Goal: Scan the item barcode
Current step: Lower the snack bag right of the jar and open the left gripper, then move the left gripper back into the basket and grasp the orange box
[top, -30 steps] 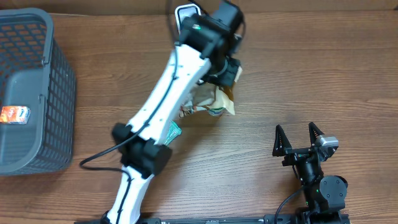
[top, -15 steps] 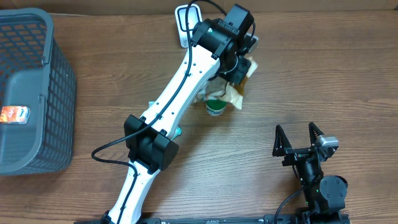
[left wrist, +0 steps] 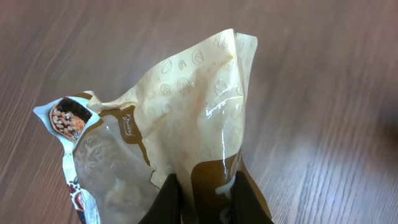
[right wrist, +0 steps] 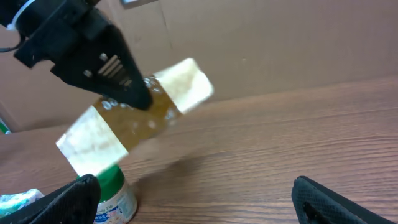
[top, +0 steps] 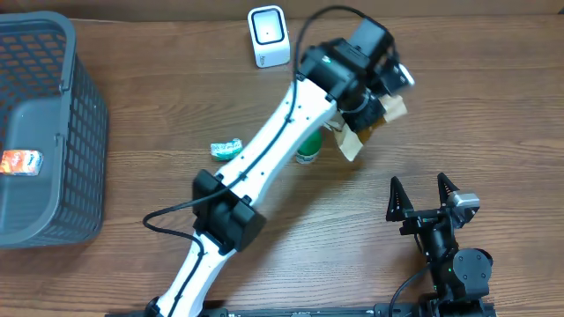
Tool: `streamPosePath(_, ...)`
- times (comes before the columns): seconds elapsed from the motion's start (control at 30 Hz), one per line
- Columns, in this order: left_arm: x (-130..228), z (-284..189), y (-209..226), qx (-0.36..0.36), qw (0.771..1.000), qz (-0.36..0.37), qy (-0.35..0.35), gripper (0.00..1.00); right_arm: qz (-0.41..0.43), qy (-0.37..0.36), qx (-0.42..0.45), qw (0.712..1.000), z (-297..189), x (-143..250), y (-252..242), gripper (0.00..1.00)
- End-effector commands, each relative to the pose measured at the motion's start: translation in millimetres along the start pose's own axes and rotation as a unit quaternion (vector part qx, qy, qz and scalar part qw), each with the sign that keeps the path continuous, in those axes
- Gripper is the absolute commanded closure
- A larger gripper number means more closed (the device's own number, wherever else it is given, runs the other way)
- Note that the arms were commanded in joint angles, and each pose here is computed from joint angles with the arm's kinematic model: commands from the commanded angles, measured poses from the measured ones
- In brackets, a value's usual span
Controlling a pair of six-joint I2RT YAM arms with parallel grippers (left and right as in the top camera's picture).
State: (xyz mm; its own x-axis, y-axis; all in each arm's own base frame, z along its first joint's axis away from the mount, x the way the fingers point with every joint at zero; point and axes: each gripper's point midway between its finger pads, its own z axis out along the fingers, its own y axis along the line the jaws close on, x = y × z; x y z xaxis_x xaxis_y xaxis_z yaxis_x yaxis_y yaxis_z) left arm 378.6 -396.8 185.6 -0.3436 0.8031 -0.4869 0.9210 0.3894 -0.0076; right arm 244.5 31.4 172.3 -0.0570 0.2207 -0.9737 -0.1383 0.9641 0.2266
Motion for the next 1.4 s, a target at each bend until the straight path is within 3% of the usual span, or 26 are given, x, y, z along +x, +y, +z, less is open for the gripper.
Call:
streamPosePath(0.0,3,28,-17,0.025,0.997,0.076,0.014,0.96,0.001,-0.002,-0.001,1.000,0,2,0,0.00)
streamPosePath(0.43,13,51,-49,0.109,0.993,0.023,0.031,0.95,0.001,-0.002,-0.001,1.000,0,2,0,0.00)
streamPosePath(0.47,13,50,-52,0.119,0.992,0.020,0.029,0.88,0.001,-0.002,-0.001,1.000,0,2,0,0.00)
streamPosePath(0.6,12,47,-65,0.155,0.988,0.014,0.023,0.44,0.001,-0.002,-0.001,1.000,0,2,0,0.00)
streamPosePath(0.67,11,47,-66,0.155,0.988,0.006,0.024,0.16,0.001,-0.002,-0.001,1.000,0,2,0,0.00)
streamPosePath(0.77,11,44,-62,0.151,0.988,0.000,0.021,0.00,0.001,-0.002,-0.001,1.000,0,2,0,0.00)
streamPosePath(0.93,5,19,-29,0.104,0.993,-0.050,0.004,0.00,0.001,-0.002,-0.001,1.000,0,2,0,0.00)
streamPosePath(1.03,2,-14,14,0.037,0.993,-0.111,-0.018,0.00,0.001,-0.002,-0.001,1.000,0,2,0,0.00)
streamPosePath(1.17,5,-90,78,-0.073,0.972,-0.210,-0.071,0.00,0.001,-0.002,-0.001,1.000,0,2,0,0.00)
streamPosePath(1.37,14,-212,116,-0.131,0.942,-0.252,-0.177,0.01,0.001,-0.002,-0.001,1.000,0,2,0,0.00)
